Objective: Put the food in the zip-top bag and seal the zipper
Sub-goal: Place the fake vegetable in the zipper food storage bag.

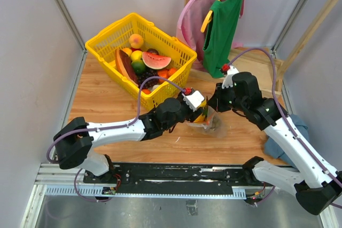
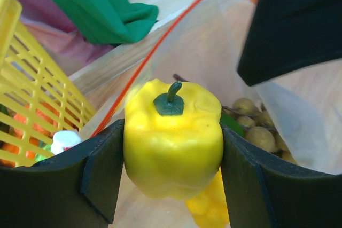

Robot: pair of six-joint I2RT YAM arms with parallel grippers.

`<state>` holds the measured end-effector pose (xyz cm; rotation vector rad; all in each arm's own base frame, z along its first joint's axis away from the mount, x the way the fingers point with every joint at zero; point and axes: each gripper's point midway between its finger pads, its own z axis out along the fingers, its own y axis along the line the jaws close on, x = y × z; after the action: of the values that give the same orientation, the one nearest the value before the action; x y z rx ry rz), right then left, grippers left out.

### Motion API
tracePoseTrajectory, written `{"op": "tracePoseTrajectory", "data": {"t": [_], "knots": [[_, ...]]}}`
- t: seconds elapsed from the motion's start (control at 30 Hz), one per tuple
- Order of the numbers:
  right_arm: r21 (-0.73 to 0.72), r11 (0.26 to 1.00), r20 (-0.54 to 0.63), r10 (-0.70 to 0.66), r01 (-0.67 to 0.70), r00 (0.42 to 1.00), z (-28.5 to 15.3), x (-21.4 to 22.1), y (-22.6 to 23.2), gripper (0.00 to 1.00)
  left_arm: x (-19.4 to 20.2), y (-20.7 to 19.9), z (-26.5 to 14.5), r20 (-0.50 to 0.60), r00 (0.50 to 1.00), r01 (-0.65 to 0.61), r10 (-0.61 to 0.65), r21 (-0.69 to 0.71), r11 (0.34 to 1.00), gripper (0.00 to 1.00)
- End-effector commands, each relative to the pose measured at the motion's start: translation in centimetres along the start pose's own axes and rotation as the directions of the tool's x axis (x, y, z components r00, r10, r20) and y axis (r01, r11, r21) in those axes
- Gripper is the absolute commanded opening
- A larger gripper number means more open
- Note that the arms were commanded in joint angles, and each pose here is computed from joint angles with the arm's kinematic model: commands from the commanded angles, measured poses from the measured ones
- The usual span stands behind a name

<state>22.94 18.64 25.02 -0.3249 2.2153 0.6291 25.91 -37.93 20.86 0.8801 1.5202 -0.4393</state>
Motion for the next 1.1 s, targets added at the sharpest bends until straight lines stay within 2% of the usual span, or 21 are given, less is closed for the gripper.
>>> {"op": "tracePoseTrajectory", "data": {"t": [0.0, 0.1, 0.3, 0.5, 0.6, 0.73, 0.83, 0.97, 1.07], "knots": [[-0.073, 0.997, 0.022, -0.009, 0.011, 1.000, -0.2, -0.3, 1.5, 0.00, -2.9, 2.4, 0.9, 0.089, 0.994, 0.080, -0.067, -0.152, 0.985, 0.61], [-0.075, 0.997, 0.022, -0.004, 0.006, 1.000, -0.2, -0.2, 1.5, 0.01, -2.8, 2.2, 1.1, 0.086, 0.992, 0.102, -0.090, -0.153, 0.983, 0.71], [-0.051, 0.999, 0.052, 0.006, -0.004, 0.999, -0.4, -0.5, 1.1, 0.01, -3.6, 0.6, -0.1, 0.074, 0.986, 0.152, -0.149, -0.050, 0.987, 0.90], [-0.004, 1.000, 0.085, 0.021, -0.021, 0.996, -0.6, -0.6, 0.2, 0.01, -6.0, -0.2, -2.5, 0.037, 0.965, 0.260, -0.261, 0.031, 0.965, 0.93], [0.010, 1.000, 0.101, 0.022, -0.023, 0.995, -0.9, -0.9, 0.0, 0.01, -6.2, -0.4, -4.1, -0.036, 0.938, 0.347, -0.345, 0.037, 0.937, 0.93], [0.014, 1.000, 0.111, 0.021, -0.023, 0.994, -1.0, -1.1, -0.1, 0.01, -5.5, -1.1, -6.2, -0.127, 0.852, 0.512, -0.507, 0.010, 0.859, 0.93], [0.004, 1.000, 0.115, 0.027, -0.028, 0.993, -0.9, -1.0, 0.0, 0.01, -4.1, -0.6, -7.5, -0.159, 0.772, 0.610, -0.616, -0.087, 0.788, 0.90], [0.002, 1.000, 0.120, 0.029, -0.030, 0.992, -0.7, -0.9, 0.0, 0.01, -1.7, -1.0, -8.0, -0.233, 0.679, 0.669, -0.696, -0.193, 0.718, 0.82], [-0.004, 1.000, 0.117, 0.030, -0.030, 0.993, -0.6, -0.9, 0.1, 0.01, 0.5, -1.5, -7.9, -0.279, 0.631, 0.675, -0.724, -0.262, 0.689, 0.78]]}}
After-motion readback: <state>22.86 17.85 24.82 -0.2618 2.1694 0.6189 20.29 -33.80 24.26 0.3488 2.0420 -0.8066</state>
